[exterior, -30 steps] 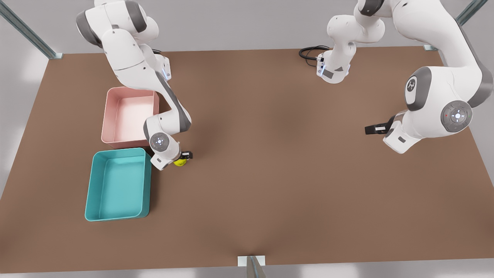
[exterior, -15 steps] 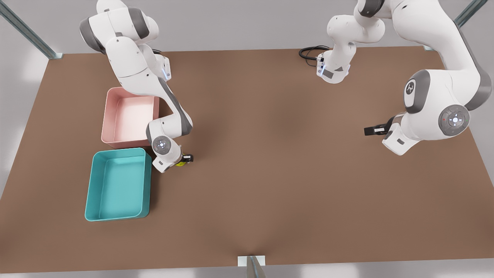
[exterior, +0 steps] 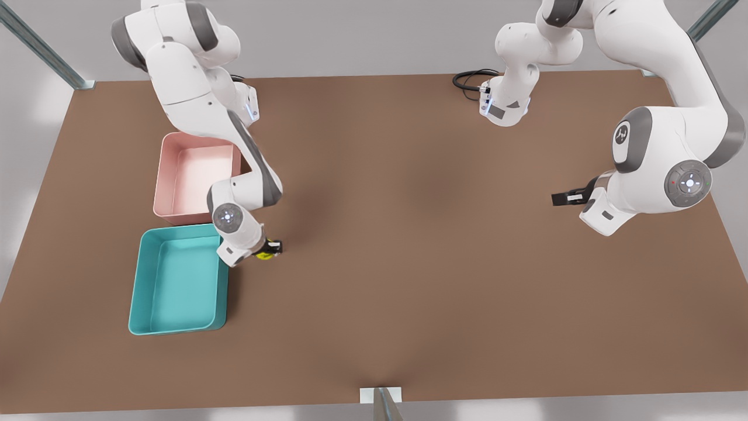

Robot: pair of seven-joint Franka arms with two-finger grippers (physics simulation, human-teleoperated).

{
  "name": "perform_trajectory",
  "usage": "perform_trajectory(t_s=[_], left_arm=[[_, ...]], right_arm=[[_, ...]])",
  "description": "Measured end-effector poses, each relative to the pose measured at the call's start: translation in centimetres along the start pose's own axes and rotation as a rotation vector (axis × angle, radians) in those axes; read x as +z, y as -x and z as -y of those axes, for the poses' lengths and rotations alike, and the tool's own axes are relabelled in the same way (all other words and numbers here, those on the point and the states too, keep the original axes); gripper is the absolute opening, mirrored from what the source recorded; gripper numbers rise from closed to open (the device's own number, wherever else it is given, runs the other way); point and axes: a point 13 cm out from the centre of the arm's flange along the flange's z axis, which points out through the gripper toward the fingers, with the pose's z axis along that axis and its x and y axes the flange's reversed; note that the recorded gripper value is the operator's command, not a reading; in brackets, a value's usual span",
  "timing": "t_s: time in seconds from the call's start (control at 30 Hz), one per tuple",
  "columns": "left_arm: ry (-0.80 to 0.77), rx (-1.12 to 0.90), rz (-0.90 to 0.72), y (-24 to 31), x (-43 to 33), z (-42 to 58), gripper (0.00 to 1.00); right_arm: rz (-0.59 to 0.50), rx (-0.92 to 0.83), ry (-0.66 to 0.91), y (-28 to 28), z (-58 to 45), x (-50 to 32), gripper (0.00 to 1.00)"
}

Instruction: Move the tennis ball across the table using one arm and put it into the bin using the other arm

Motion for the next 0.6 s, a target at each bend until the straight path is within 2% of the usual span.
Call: perform_trajectory(t_s=[0.2,0.37,0.4,0.43,0.6], left_arm=[[0.000,-0.003,-0.001,0.0,0.0,0.0,1.00],[0.001,-0.007,-0.006,0.2,0.3,0.0,1.00],[0.001,-0.007,-0.007,0.2,0.3,0.0,1.00],[0.001,-0.008,-0.007,0.2,0.3,0.0,1.00],[0.001,-0.009,-0.006,0.2,0.3,0.0,1.00]], right_arm=[[0.088,0.031,-0.029,6.3,8.4,-8.2,0.73],[0.056,0.016,-0.076,7.4,15.7,-7.9,0.74],[0.039,0.011,-0.083,7.3,16.8,-7.0,0.80],[0.025,0.002,-0.087,7.2,17.5,-6.2,1.00],[-0.008,-0.051,-0.077,6.7,18.3,-5.0,1.00]])
